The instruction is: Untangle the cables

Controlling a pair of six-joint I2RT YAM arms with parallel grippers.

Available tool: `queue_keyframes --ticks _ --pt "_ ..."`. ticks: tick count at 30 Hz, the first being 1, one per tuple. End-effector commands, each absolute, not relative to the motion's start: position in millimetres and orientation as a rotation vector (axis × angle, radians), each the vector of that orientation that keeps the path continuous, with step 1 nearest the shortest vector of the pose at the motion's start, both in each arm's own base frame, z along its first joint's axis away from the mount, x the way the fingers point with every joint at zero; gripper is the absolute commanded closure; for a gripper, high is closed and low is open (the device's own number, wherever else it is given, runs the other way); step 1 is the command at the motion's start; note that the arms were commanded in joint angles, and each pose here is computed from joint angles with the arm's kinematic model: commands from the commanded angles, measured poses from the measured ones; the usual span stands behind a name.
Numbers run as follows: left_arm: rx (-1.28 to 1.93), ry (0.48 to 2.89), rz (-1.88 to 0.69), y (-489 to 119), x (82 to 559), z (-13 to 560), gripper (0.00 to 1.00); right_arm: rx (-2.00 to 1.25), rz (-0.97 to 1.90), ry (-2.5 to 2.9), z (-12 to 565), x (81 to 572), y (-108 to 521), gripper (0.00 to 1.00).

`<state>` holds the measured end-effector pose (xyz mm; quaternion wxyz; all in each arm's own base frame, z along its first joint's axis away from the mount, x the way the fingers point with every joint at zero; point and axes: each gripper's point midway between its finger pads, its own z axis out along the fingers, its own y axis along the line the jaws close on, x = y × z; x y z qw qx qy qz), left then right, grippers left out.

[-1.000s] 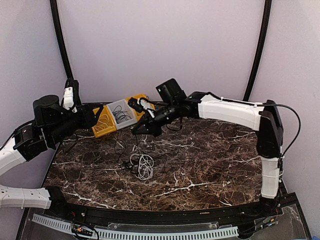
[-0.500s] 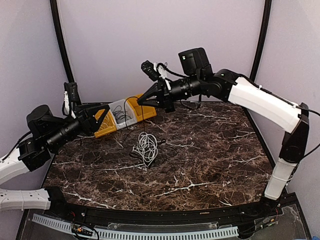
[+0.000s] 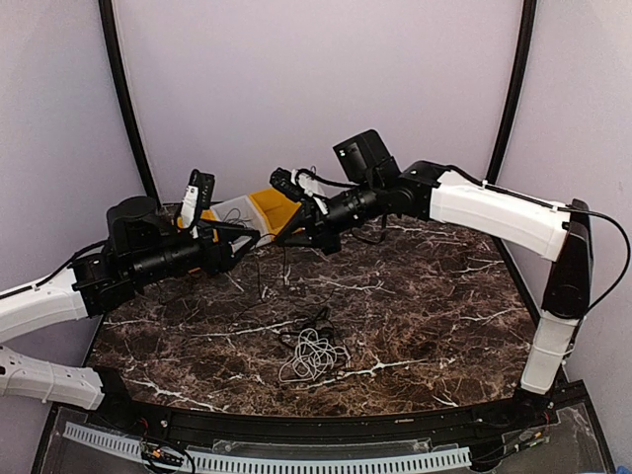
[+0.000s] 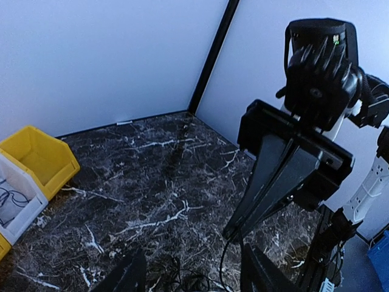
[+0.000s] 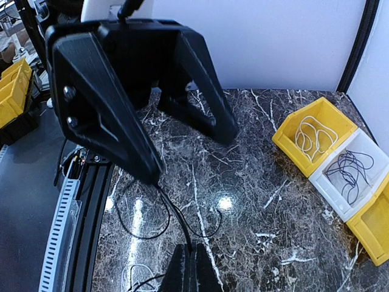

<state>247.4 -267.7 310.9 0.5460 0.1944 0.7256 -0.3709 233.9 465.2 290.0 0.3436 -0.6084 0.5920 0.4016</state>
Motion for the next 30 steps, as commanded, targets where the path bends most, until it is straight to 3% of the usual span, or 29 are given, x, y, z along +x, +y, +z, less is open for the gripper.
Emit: queue_keyframes --ticks 1,8,17,30 --pt "0.573 1.752 -1.0 -293 236 313 0.47 -1.574 1.031 1.536 286 239 466 1.0" --pt "0.576 1.8 -0.994 -298 240 304 0.67 -1.565 1.011 1.548 281 241 465 1.0" --pt "0.61 1.818 -1.045 -299 229 292 0.56 -1.493 0.934 1.54 299 258 456 1.0" --pt "0.575 1.798 -1.104 -321 233 282 0.65 -1.463 0.922 1.527 307 259 450 1.0"
